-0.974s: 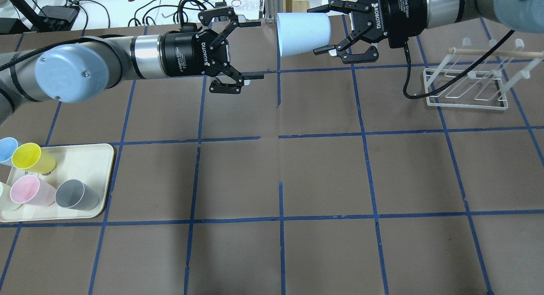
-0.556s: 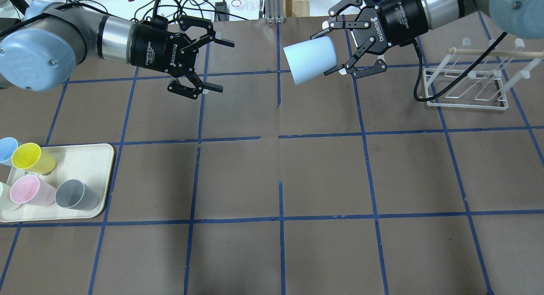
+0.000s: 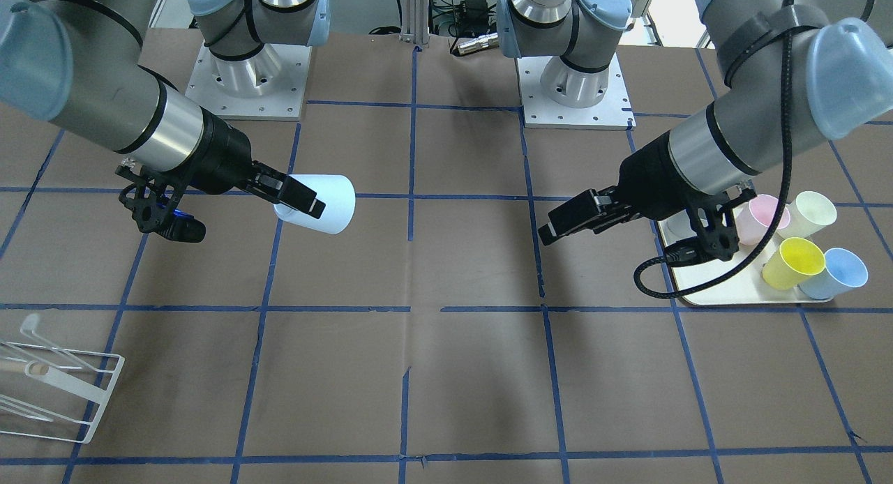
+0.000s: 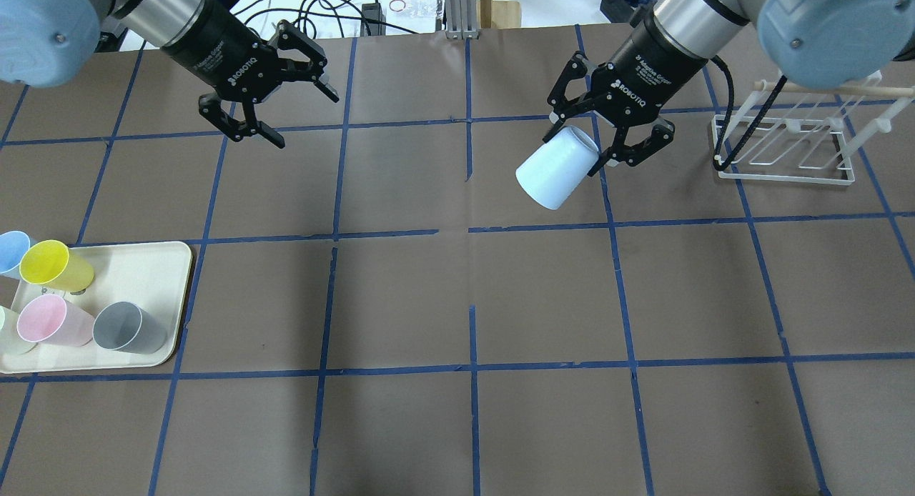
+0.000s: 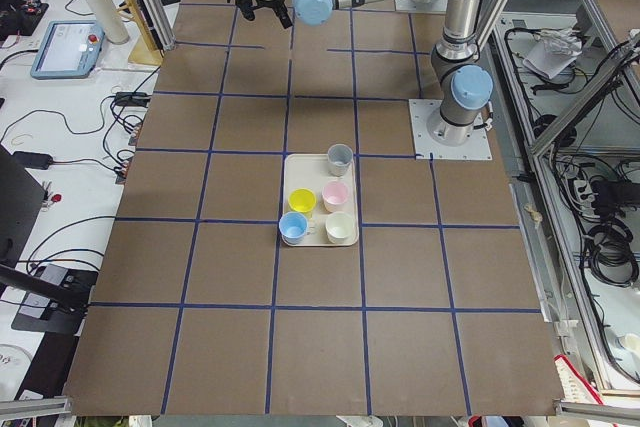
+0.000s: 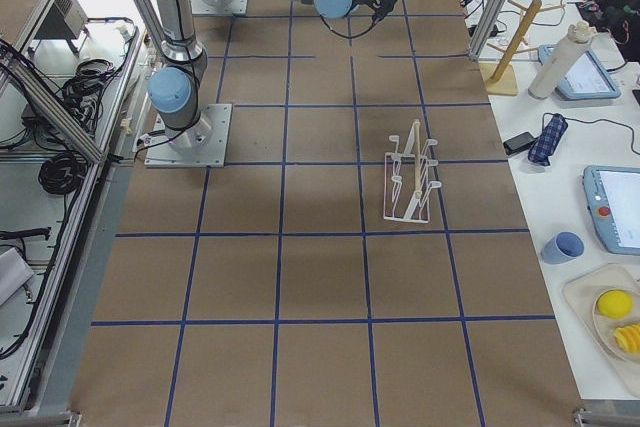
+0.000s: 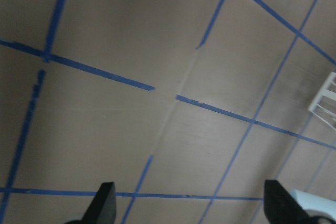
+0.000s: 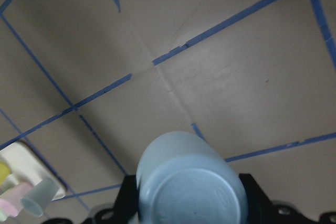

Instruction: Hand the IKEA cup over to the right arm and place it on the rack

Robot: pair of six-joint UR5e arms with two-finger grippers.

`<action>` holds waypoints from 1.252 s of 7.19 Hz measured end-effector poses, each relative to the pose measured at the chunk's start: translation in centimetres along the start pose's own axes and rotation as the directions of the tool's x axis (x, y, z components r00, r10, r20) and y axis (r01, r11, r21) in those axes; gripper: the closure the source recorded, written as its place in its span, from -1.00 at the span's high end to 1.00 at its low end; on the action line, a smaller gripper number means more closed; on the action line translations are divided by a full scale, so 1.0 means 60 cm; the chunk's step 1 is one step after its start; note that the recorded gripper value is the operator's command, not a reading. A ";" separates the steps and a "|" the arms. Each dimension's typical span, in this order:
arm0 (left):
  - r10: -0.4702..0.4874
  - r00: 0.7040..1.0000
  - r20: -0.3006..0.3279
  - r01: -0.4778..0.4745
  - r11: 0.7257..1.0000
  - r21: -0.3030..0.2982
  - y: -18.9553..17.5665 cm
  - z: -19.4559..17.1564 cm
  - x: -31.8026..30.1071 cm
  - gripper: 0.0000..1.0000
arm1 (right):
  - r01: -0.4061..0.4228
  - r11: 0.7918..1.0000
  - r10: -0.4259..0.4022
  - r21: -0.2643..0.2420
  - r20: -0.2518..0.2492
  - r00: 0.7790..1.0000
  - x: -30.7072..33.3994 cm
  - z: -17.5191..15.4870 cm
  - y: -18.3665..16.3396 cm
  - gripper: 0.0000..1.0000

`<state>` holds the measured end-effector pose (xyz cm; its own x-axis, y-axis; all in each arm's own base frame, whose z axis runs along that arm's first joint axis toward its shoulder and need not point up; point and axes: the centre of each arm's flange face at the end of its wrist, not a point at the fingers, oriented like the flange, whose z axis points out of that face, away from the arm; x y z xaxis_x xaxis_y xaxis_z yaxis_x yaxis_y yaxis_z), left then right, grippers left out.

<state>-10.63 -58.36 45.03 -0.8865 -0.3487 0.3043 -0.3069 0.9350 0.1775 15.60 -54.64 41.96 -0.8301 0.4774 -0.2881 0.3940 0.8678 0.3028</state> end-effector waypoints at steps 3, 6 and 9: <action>0.240 0.913 0.329 -0.270 0.962 0.046 0.018 -0.052 -0.016 1.00 | 0.265 0.947 -0.209 0.181 -0.278 0.938 0.023 -0.032 -0.044 -0.13; 0.278 0.868 0.412 -0.312 0.950 0.017 0.067 -0.049 -0.041 1.00 | 0.494 0.850 -0.351 0.184 -0.503 0.790 0.092 -0.100 -0.116 -0.13; 0.292 0.892 0.344 -0.325 0.945 0.039 0.129 -0.058 -0.030 1.00 | 0.481 0.854 -0.318 0.199 -0.532 0.785 0.207 -0.149 -0.199 -0.18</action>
<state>-10.18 -50.68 49.13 -0.9999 -0.0159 0.0011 -0.0158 0.9994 0.0322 -2.95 -60.28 42.89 -0.9866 0.0254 0.1612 0.0158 0.9980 -0.0606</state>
